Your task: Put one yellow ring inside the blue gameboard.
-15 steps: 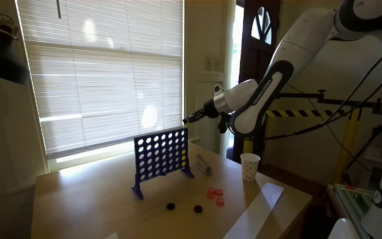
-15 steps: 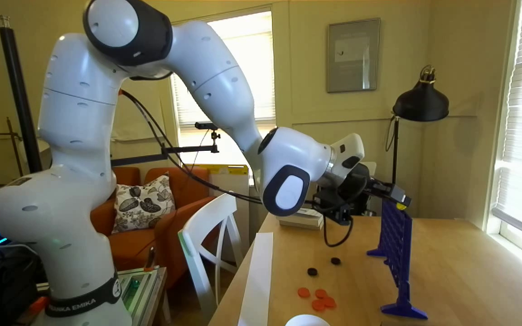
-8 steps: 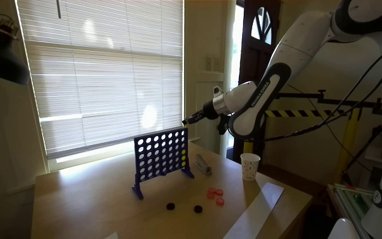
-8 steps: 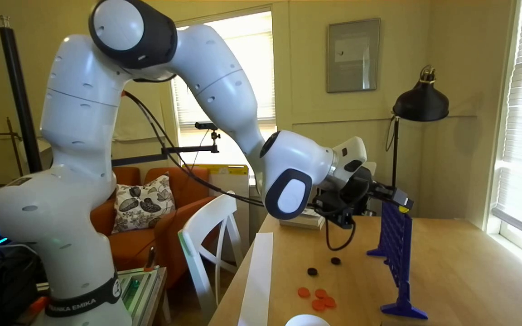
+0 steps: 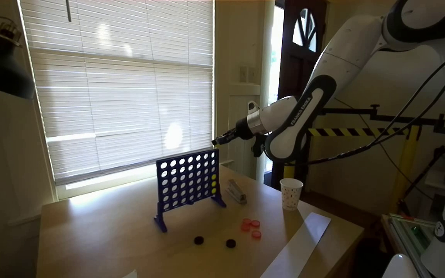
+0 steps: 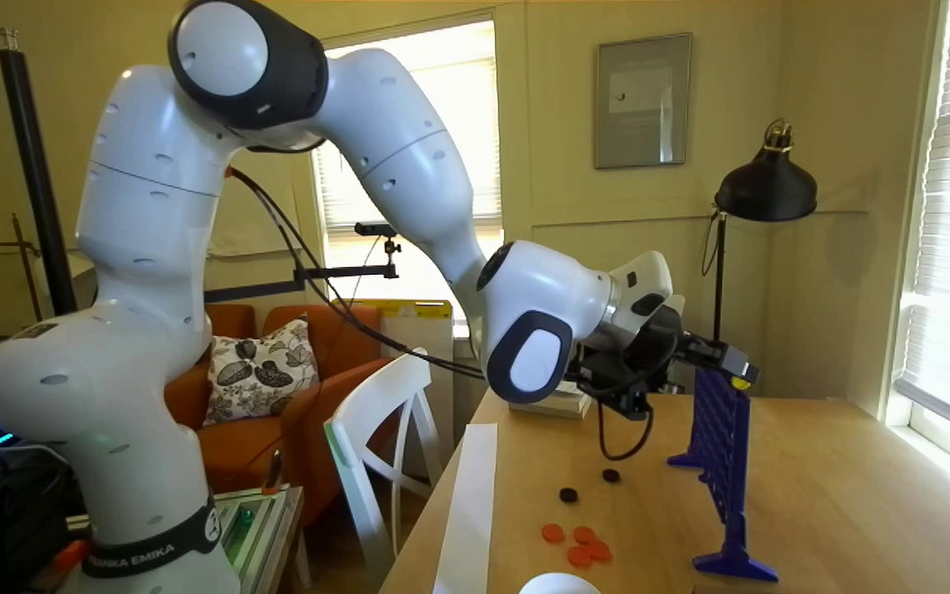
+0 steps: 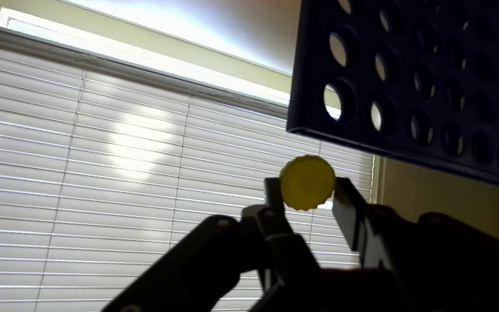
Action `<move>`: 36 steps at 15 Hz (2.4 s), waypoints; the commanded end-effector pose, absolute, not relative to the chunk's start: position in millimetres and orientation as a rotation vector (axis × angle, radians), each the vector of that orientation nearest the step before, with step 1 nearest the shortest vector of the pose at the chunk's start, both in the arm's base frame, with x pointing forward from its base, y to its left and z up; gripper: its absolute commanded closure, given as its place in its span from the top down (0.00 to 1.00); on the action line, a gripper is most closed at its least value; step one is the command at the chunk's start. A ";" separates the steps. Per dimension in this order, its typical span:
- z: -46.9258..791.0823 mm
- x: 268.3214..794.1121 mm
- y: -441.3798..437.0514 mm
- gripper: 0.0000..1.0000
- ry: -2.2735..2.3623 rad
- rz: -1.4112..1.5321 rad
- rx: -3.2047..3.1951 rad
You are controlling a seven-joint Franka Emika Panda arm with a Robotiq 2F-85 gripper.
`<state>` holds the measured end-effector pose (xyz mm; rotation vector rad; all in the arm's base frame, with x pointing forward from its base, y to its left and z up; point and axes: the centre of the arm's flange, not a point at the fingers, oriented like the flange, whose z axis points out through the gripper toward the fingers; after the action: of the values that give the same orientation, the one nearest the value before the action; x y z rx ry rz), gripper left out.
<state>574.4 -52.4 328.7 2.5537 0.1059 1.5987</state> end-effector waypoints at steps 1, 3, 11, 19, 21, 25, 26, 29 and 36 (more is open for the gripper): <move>322.6 581.1 -54.5 0.10 0.095 1.643 2.530; 321.6 581.4 -53.5 0.10 0.095 1.646 2.524; 319.0 582.3 -51.8 0.10 0.084 1.647 2.518; 316.1 587.6 -48.9 0.10 0.084 1.648 2.505; 314.4 589.1 -47.4 0.10 0.085 1.647 2.510; 313.0 590.8 -43.0 0.10 0.090 1.647 2.515; 312.7 591.2 -42.2 0.10 0.091 1.647 2.515; 311.5 592.2 -41.5 0.10 0.090 1.647 2.513; 309.9 591.4 -40.9 0.10 0.085 1.642 2.512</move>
<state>586.0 -44.4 313.5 2.5434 0.1057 1.6161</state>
